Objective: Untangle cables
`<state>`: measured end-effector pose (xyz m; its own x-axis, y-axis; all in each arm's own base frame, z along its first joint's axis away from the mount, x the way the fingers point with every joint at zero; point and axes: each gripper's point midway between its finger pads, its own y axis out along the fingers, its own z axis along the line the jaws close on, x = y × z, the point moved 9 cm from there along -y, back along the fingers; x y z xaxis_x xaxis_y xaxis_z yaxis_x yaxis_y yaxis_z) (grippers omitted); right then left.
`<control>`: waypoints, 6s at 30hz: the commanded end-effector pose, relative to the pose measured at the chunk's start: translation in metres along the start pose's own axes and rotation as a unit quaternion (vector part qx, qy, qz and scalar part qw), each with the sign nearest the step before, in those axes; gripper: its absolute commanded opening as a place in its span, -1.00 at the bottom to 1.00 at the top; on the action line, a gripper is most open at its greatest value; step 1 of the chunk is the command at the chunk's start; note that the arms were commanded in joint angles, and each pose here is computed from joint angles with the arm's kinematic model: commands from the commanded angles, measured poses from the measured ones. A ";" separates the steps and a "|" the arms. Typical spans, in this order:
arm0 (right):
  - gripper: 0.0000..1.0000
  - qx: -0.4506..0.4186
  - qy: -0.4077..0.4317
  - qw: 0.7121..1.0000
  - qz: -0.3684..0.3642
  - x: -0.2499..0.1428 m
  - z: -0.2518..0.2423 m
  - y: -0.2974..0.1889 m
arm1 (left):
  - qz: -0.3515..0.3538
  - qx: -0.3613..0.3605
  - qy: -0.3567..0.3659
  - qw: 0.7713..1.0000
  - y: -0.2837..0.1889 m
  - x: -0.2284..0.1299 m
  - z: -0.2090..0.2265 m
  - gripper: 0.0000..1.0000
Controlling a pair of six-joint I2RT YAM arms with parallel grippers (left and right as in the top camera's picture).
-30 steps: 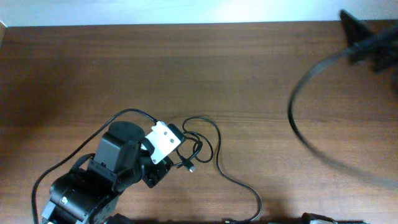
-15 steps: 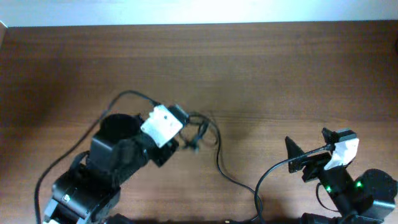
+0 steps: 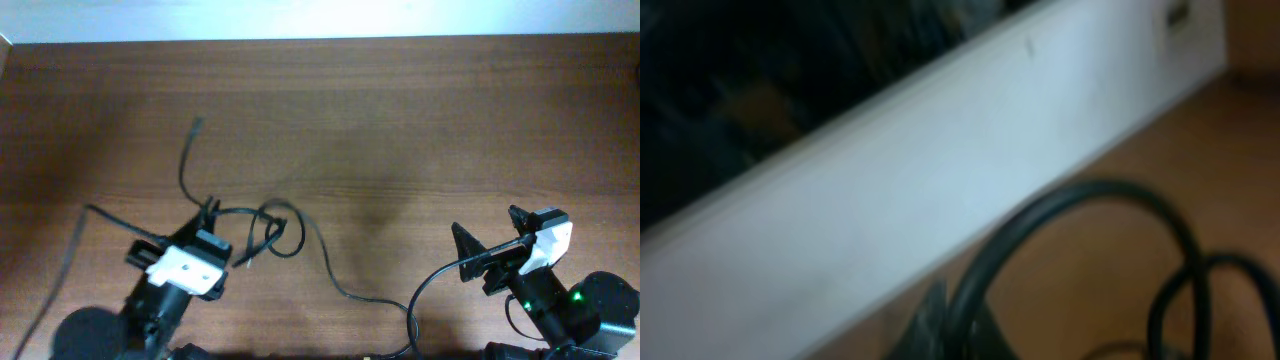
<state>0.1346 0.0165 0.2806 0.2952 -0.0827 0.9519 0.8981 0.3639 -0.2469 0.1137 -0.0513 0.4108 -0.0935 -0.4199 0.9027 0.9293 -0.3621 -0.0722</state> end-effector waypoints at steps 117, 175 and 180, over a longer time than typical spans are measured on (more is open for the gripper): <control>-0.92 0.039 -0.115 0.939 0.321 0.164 0.091 0.081 | -0.158 -0.583 -0.126 0.787 0.172 -0.054 -0.120 0.98; 0.98 0.034 -0.107 0.980 0.166 0.241 0.087 -0.037 | -0.225 -0.410 -0.118 0.876 0.114 0.046 0.081 -1.00; 0.98 0.060 -0.102 0.978 0.174 0.240 0.091 -0.031 | -0.292 -0.298 -0.139 0.898 0.110 0.097 0.112 -1.00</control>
<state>0.1556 0.0691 0.5316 0.4965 0.2649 0.8266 0.7221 0.4023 -0.5627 0.2290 -0.0456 0.5276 -0.3173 0.0815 0.9448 0.2582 -0.9512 0.1688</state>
